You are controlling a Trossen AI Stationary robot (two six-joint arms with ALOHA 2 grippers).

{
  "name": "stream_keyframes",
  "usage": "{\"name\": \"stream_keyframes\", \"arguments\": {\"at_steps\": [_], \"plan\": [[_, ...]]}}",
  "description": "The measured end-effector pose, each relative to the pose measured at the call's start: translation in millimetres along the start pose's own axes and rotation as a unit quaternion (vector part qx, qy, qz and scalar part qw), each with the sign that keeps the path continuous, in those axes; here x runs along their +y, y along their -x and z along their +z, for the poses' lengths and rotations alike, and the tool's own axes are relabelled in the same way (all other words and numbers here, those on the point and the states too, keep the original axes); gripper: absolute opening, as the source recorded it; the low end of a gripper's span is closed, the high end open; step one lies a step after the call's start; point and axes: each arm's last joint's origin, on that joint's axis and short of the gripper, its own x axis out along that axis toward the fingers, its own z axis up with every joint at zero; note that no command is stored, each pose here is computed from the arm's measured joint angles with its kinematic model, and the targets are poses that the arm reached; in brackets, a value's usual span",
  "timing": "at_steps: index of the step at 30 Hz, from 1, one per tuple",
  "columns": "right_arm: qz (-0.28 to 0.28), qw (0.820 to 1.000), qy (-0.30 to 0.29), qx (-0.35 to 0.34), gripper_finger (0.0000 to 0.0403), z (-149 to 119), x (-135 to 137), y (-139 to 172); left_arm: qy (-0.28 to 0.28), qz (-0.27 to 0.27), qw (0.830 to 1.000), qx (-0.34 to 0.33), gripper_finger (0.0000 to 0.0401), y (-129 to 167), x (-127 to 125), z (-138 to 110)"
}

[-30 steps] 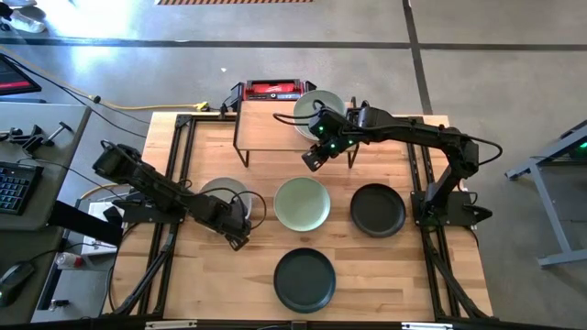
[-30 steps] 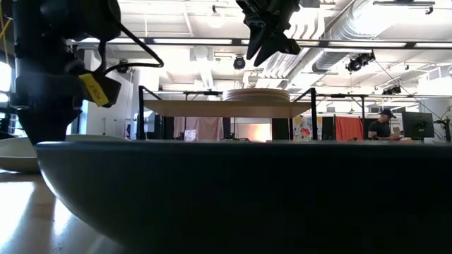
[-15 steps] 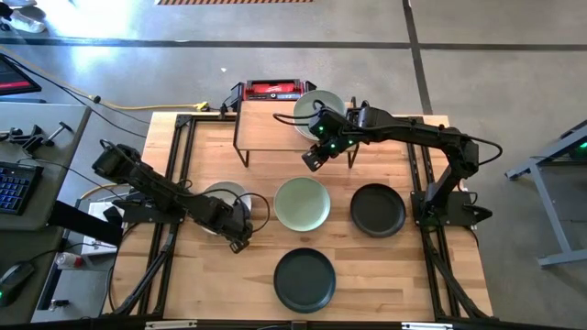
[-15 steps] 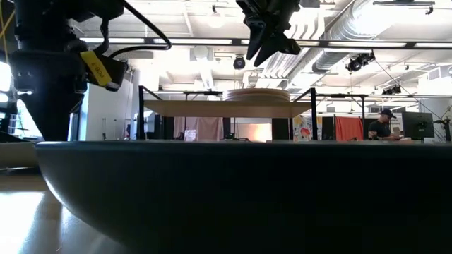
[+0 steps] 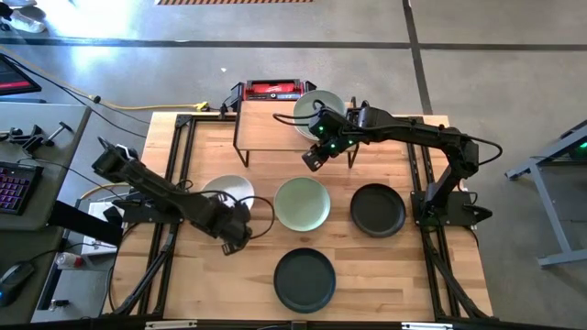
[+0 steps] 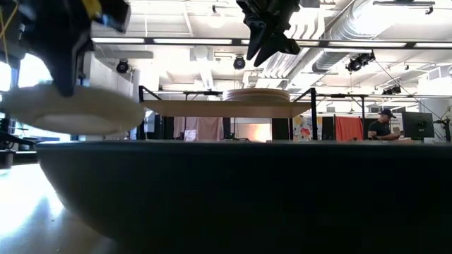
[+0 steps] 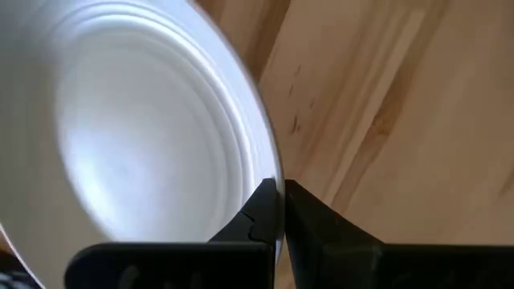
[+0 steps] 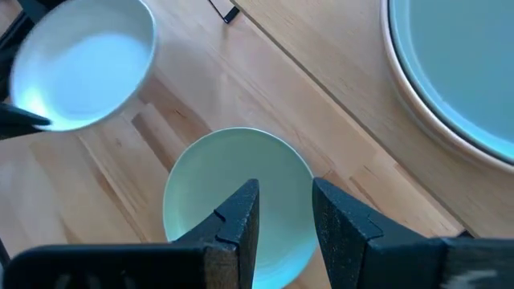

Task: Place and stack plates onto a shelf
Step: Put the white plate on the shelf

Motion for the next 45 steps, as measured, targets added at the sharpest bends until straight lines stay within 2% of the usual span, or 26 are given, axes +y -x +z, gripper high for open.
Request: {"name": "stream_keyframes", "arguments": {"at_steps": [10,15,20,27,37,41,45], "plan": [[-0.011,0.999,0.024,-0.028,0.0097,4.2,0.2,0.1,-0.087,0.071,0.992,-0.05,0.0,61.3,12.9,17.2],[0.005,0.997,0.032,-0.066,0.0097,13.4,0.2,0.9,-0.163,0.126,0.976,-0.074,0.0,75.9,25.3,27.6],[0.01,0.995,0.018,-0.1,0.0097,25.7,-9.1,2.5,-0.227,0.169,0.957,-0.063,0.0,74.0,41.9,40.7],[-0.005,0.994,0.0,-0.113,0.0097,36.7,-29.1,4.4,-0.277,0.234,0.931,-0.038,0.0,67.4,74.0,62.4],[-0.02,0.993,-0.002,-0.119,0.0097,44.6,-47.0,6.2,-0.324,0.245,0.914,-0.007,0.0,55.2,125.7,95.0],[-0.022,0.993,-0.007,-0.12,0.0097,46.3,-51.3,6.9,-0.329,0.223,0.917,-0.022,0.0,49.9,141.8,107.6],[-0.019,0.993,-0.006,-0.117,0.0097,47.3,-54.3,7.2,-0.352,0.219,0.91,-0.012,0.0,43.3,155.3,115.5]]}}
